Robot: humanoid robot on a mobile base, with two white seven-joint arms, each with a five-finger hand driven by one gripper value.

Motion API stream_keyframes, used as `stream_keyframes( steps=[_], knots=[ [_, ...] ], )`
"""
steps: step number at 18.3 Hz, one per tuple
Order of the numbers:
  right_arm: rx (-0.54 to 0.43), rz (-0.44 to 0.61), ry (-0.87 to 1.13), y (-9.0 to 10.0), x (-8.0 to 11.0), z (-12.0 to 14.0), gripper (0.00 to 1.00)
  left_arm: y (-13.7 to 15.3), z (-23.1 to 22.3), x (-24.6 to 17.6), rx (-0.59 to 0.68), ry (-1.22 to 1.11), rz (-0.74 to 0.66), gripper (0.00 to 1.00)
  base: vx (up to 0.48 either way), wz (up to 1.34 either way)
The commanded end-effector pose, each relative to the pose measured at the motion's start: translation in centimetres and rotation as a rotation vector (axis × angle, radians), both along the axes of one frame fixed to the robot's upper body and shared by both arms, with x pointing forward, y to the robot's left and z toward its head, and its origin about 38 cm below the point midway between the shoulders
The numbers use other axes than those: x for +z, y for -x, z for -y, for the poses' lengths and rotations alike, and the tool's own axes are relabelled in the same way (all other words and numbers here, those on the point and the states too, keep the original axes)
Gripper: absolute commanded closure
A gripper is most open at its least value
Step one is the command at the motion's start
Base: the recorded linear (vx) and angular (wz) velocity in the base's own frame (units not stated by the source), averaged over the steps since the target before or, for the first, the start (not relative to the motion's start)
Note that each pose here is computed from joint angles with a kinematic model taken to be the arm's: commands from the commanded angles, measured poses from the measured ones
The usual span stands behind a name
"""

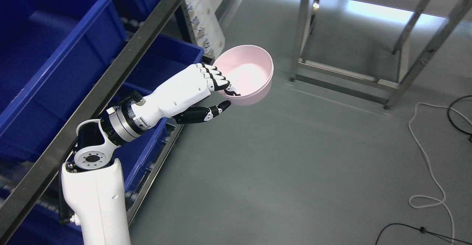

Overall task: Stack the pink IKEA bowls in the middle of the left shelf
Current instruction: 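Carry the stacked bowls in the left hand while turning toward the blue bins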

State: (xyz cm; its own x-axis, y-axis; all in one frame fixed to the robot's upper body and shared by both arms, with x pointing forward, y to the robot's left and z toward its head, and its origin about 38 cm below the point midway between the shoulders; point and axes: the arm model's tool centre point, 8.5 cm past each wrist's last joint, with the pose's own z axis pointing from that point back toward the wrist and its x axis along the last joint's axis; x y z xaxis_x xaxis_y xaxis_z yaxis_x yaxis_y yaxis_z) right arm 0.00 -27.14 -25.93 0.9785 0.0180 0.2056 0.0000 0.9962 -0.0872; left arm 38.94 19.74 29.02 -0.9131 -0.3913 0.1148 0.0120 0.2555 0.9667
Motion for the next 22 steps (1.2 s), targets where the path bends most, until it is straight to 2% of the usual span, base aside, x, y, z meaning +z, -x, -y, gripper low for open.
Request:
stream_keyframes(
  steps=[1,5,12,22],
  knots=[
    [-0.004,0.017,0.018,-0.6,0.1,1.1,0.00,0.1,-0.4,0.4,0.006,-0.014,0.014,0.98,-0.151,0.70],
    [-0.004,0.017,0.018,-0.6,0.1,1.1,0.00,-0.2,-0.1,2.0,-0.001,-0.015,0.056,0.98,-0.147,0.76],
    [-0.004,0.017,0.018,-0.6,0.1,1.1,0.00,-0.9,1.0,8.9,-0.026,-0.020,0.231,0.98,-0.117,1.01],
    [-0.004,0.017,0.018,-0.6,0.1,1.1,0.00,-0.9,1.0,9.1,-0.025,-0.022,0.235,0.98,0.000,0.71]
  ],
)
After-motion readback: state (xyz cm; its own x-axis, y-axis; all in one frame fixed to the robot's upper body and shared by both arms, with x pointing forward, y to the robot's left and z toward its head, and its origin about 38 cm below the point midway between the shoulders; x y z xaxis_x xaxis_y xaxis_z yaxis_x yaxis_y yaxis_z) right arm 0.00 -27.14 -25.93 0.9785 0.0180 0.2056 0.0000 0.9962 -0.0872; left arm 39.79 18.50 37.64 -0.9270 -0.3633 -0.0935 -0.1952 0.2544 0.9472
